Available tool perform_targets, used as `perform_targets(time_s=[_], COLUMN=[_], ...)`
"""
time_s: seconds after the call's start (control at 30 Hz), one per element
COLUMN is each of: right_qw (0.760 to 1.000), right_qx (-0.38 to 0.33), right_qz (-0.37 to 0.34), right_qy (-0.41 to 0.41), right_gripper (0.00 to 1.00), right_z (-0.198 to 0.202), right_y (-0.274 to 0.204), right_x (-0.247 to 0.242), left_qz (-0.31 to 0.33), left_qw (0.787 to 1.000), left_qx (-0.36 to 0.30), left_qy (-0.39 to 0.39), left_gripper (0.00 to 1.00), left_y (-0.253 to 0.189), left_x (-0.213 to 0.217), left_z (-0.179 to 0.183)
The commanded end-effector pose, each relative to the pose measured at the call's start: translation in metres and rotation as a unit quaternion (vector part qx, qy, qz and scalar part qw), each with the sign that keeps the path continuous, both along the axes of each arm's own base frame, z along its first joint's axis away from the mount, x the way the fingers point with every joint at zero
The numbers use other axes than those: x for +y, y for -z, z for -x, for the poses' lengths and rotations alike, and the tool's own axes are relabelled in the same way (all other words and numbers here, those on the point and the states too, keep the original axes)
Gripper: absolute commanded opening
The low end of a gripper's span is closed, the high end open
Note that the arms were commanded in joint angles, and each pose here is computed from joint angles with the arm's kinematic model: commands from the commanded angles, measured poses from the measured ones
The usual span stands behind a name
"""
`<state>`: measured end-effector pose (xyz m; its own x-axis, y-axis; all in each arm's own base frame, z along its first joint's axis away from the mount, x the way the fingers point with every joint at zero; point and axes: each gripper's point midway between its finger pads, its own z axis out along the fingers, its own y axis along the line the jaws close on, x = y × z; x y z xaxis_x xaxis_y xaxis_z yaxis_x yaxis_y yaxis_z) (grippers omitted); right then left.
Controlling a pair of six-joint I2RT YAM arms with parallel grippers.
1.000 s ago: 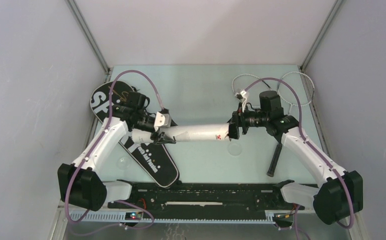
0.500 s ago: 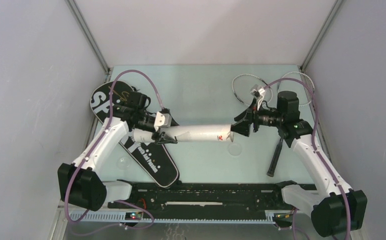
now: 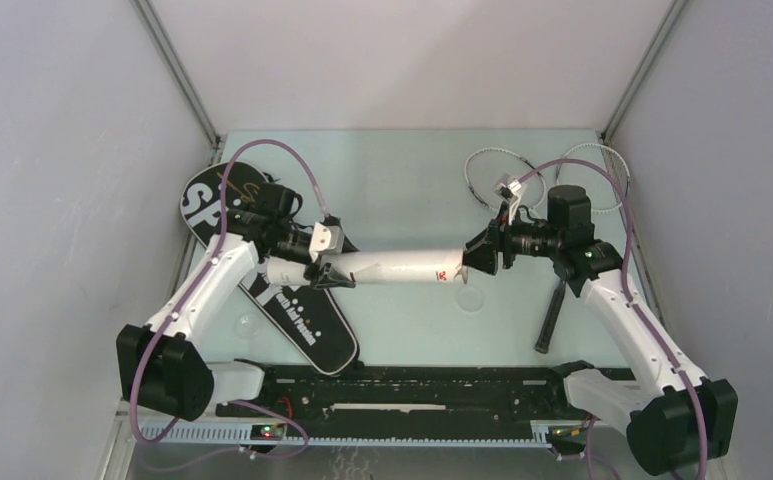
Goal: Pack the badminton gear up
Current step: Adjust the shuttlecock in the shuttle tube.
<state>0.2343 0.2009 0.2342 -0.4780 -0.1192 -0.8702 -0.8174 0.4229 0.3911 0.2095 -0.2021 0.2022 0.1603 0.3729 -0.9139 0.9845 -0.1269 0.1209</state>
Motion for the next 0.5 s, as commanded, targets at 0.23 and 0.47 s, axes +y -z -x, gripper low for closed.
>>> perform_targets(time_s=[0.23,0.47], right_qw=[0.999,0.999], right_qx=[-0.031,-0.017], right_qz=[-0.03,0.017], right_qy=[0.008,0.036], right_gripper=[0.69,0.66], right_z=[0.005,0.004], right_y=[-0.026,-0.003], right_x=[-0.042,-0.066], left_qz=[0.044,0.039], left_qw=[0.999,0.999], left_qx=[-0.016,-0.001], left_qy=[0.022,0.024], left_gripper=[0.38,0.38], left_y=[-0.016,-0.018], left_x=[-0.007,-0.006], left_z=[0.005,0.004])
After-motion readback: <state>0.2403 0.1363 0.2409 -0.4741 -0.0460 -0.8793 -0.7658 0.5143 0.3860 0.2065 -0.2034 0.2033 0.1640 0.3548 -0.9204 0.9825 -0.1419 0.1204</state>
